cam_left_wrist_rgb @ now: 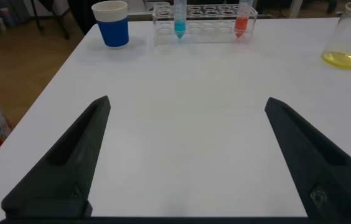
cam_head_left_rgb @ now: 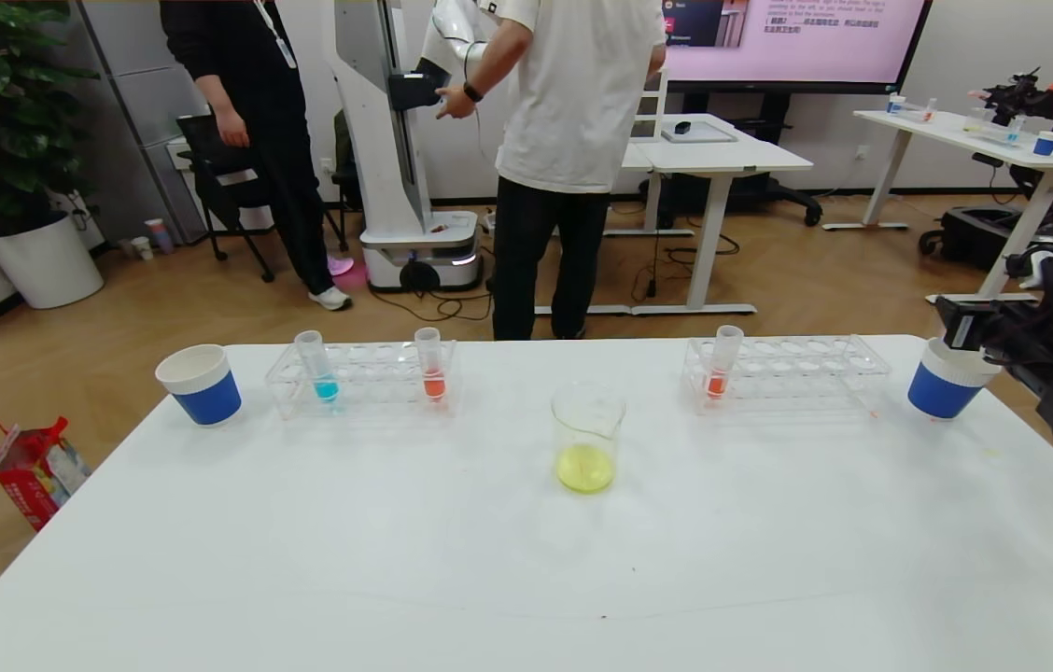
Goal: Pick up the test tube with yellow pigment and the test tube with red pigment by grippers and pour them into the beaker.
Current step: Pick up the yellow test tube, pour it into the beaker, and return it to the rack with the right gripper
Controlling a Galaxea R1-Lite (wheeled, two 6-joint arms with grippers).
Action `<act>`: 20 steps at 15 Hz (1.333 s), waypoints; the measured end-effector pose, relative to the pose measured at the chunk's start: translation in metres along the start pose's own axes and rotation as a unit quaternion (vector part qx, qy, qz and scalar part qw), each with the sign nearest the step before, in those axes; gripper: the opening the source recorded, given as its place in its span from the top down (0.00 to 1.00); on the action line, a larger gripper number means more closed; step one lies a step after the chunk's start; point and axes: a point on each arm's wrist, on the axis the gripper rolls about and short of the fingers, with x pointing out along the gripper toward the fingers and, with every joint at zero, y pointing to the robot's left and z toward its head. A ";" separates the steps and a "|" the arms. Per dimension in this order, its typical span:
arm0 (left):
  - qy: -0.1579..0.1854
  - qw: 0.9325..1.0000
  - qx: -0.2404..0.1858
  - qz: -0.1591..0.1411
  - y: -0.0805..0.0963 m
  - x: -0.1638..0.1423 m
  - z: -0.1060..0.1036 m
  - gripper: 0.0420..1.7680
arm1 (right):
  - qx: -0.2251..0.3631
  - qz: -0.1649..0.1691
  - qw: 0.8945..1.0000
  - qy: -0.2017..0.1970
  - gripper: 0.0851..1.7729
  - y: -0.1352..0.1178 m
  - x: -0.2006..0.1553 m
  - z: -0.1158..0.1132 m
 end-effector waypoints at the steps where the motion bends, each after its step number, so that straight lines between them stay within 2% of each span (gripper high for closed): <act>1: 0.000 1.000 0.000 0.000 0.000 0.000 0.000 0.02 | 0.000 0.001 1.000 -0.001 0.23 0.000 -0.001 -0.001; 2: 0.000 1.000 0.000 0.000 0.000 0.000 0.000 0.02 | -0.001 0.002 1.000 -0.006 0.08 0.001 -0.001 -0.001; 3: 0.000 1.000 0.000 0.000 0.000 0.000 0.000 0.02 | -0.001 0.004 1.000 -0.011 0.02 0.003 -0.001 0.000; 9: 0.000 1.000 0.000 0.000 0.000 0.000 0.000 0.02 | -0.001 0.028 0.999 -0.021 0.02 0.024 -0.002 0.007; 13: 0.000 1.000 0.000 0.000 0.000 0.000 0.000 0.02 | 0.000 0.080 0.996 -0.049 0.02 0.070 -0.014 0.035; 16: 0.000 1.000 0.000 0.000 0.000 0.000 0.000 0.02 | 0.005 0.139 0.988 -0.073 0.02 0.118 -0.037 0.061; 18: 0.000 1.000 0.000 0.000 0.000 0.000 0.000 0.02 | 0.008 0.162 0.983 -0.087 0.02 0.135 -0.051 0.073; 20: 0.000 1.000 0.000 0.000 0.000 0.000 0.000 0.02 | 0.009 0.169 0.981 -0.092 0.02 0.140 -0.059 0.078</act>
